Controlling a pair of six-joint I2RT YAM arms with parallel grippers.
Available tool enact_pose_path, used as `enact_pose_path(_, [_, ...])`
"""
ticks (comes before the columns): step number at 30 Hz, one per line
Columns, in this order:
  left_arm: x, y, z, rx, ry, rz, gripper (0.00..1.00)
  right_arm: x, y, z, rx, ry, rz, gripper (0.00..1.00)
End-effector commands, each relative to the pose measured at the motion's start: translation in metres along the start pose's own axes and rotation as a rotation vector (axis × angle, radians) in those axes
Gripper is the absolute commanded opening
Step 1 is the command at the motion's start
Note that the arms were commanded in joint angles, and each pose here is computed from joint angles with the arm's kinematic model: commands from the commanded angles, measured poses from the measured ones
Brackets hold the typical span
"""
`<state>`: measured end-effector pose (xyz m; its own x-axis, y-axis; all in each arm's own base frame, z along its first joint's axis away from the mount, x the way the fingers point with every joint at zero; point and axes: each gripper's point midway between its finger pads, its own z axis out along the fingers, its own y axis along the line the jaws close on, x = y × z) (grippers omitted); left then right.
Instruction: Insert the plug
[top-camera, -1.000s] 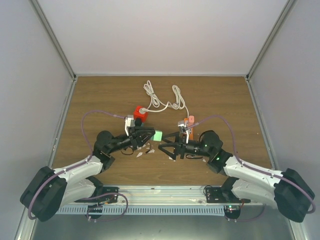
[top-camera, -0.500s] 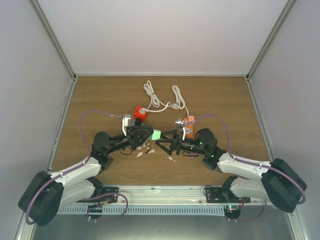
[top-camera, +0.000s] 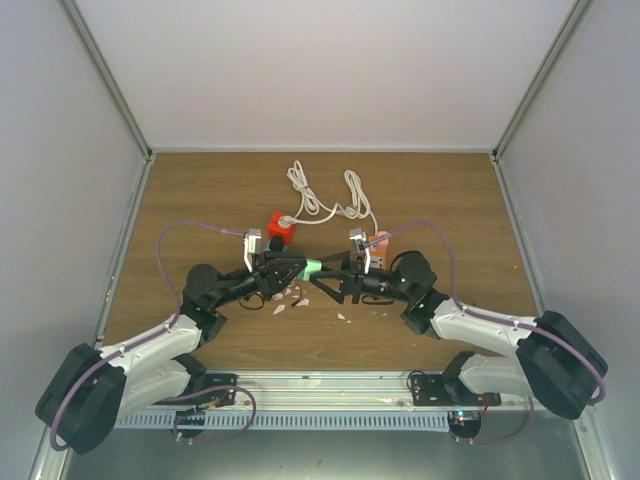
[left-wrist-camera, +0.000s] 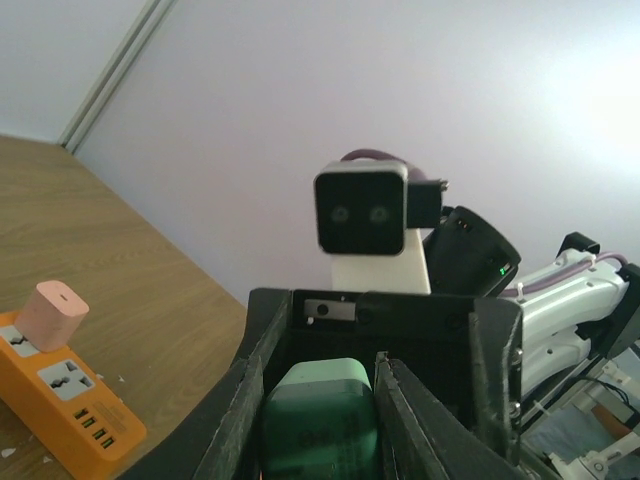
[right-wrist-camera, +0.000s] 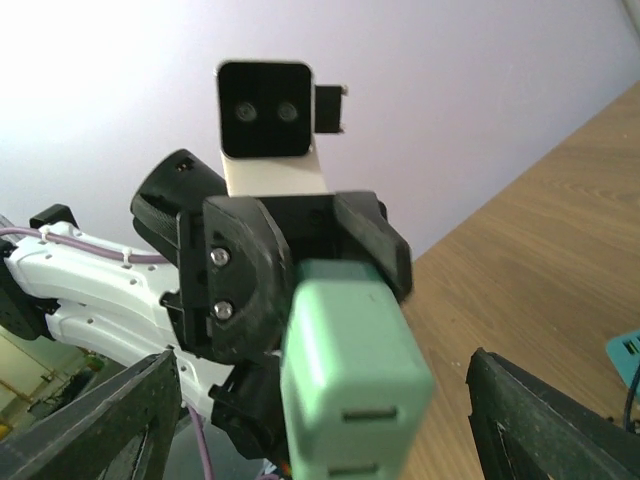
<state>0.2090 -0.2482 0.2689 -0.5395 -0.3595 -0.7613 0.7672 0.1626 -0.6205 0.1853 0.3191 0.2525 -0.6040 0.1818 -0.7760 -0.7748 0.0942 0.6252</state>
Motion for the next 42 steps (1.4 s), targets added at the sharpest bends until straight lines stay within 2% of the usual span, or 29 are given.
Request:
enact_pose_path(1, [-0.004,-0.009,0.002,0.048,-0.014,0.025,0.00,-0.018,0.012,0.008,-0.060,-0.026,-0.049,0.79])
enact_pose_path(6, [-0.002,-0.006,0.003,0.042,-0.010,0.021,0.00,-0.015,0.006,0.016,-0.063,-0.003,-0.035,0.76])
enact_pose_path(17, [-0.001,0.008,0.007,0.003,-0.017,0.037,0.00,-0.009,-0.001,0.022,-0.066,0.024,-0.013,0.62])
enact_pose_path(23, [0.000,0.009,0.008,0.006,-0.015,0.046,0.00,-0.008,-0.002,0.021,-0.053,0.026,-0.015,0.45])
enact_pose_path(29, [-0.006,0.007,0.007,0.001,-0.028,0.068,0.00,-0.007,-0.005,0.017,-0.034,0.021,-0.014,0.45])
enact_pose_path(36, [-0.008,0.005,0.004,-0.003,-0.041,0.074,0.00,-0.005,-0.011,0.010,-0.021,0.011,0.007,0.57])
enact_pose_path(40, [-0.010,0.004,0.003,-0.001,-0.048,0.078,0.00,-0.005,-0.012,0.006,-0.020,0.004,0.014,0.57])
enact_pose_path(42, [-0.010,0.004,0.003,-0.002,-0.050,0.076,0.00,-0.006,-0.011,0.006,-0.023,0.002,0.010,0.54])
